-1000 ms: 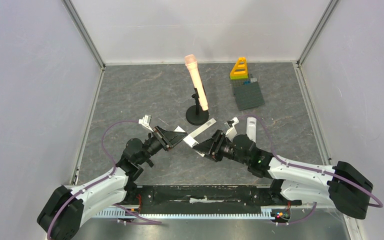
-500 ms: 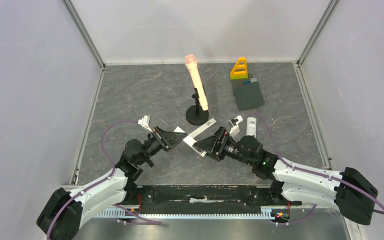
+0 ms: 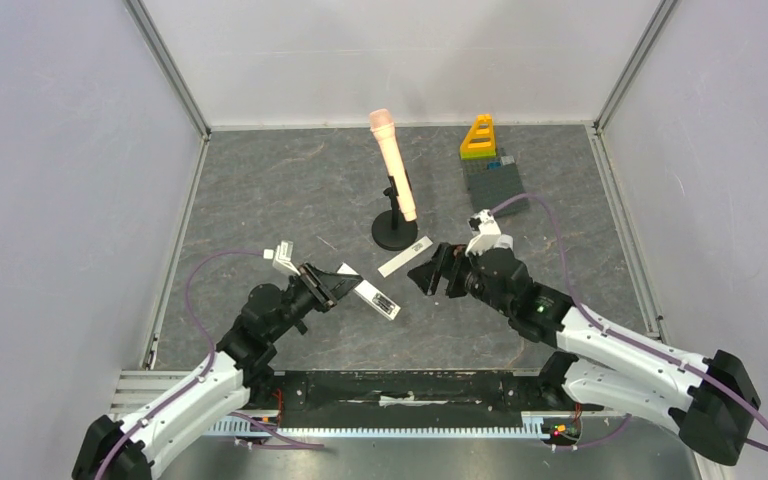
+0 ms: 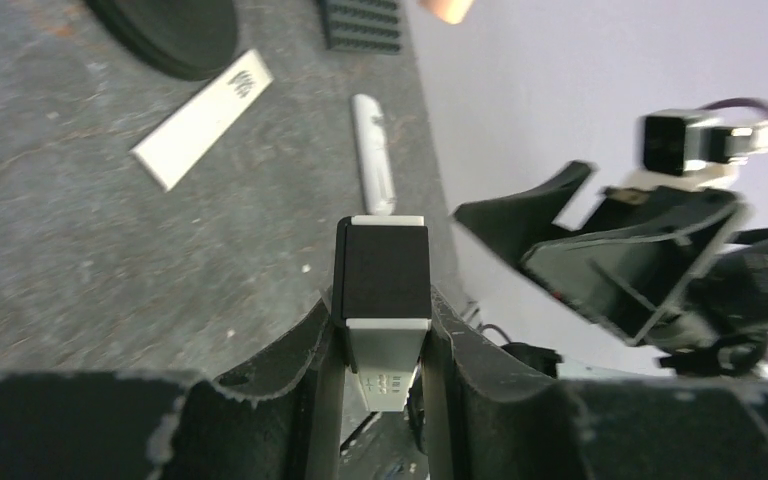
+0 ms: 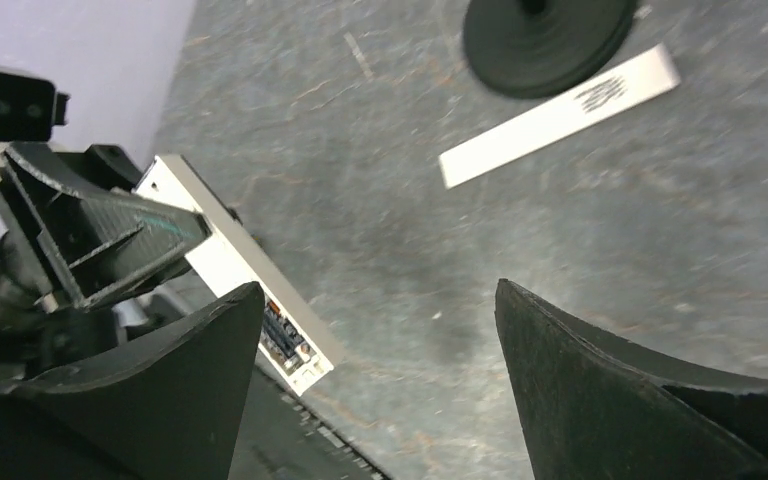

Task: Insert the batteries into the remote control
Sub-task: Load the battery into the remote control, then place the remote control at the center of the board.

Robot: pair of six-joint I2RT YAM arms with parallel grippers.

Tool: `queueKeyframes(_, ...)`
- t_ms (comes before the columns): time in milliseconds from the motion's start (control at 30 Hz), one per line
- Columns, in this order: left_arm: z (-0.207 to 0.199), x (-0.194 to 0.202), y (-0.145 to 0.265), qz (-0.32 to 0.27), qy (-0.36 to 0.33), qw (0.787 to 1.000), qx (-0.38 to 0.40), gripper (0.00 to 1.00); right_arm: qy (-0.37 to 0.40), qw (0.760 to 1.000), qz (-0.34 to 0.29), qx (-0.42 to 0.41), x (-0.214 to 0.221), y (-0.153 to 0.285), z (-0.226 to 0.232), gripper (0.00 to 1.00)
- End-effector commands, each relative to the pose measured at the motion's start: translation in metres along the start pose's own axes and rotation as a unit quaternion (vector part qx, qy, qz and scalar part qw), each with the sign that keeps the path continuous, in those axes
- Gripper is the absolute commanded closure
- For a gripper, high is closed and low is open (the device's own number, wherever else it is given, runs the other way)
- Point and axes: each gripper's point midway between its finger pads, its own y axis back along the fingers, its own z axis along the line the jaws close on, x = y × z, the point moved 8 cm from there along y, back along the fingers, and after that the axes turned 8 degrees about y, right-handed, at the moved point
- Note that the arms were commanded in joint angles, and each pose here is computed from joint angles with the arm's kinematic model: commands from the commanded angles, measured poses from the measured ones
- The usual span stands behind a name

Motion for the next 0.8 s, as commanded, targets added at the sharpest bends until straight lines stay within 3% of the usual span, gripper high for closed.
queueKeyframes(0, 0.024, 0.001, -0.002, -0.001, -0.033, 0.998, -0.056, 0.98, 0.132, 0.987, 0.004, 0.090, -0.015, 0.000, -0.018, 0.12)
queueKeyframes(133, 0.031, 0.006, -0.013, 0.026, -0.028, 0.996, -0.074, 0.98, 0.177, 0.983, 0.041, 0.011, -0.004, -0.006, -0.009, 0.12)
queueKeyframes(233, 0.033, 0.011, -0.023, 0.045, -0.006, 0.996, -0.071, 0.98, 0.252, 0.960, 0.079, -0.088, 0.014, -0.009, 0.005, 0.12)
queueKeyframes(400, 0.038, 0.017, -0.038, 0.048, 0.014, 0.995, -0.088, 0.98, 0.311, 0.936, 0.145, -0.079, 0.041, -0.022, 0.003, 0.12)
queueKeyframes(600, 0.046, 0.029, -0.046, 0.040, 0.013, 0.994, -0.098, 0.98, 0.344, 0.919, 0.178, -0.070, 0.063, -0.034, -0.001, 0.12)
queueKeyframes(767, 0.053, 0.042, -0.050, 0.037, 0.019, 0.994, -0.105, 0.90, 0.373, 0.901, 0.210, -0.066, 0.077, -0.045, -0.003, 0.12)
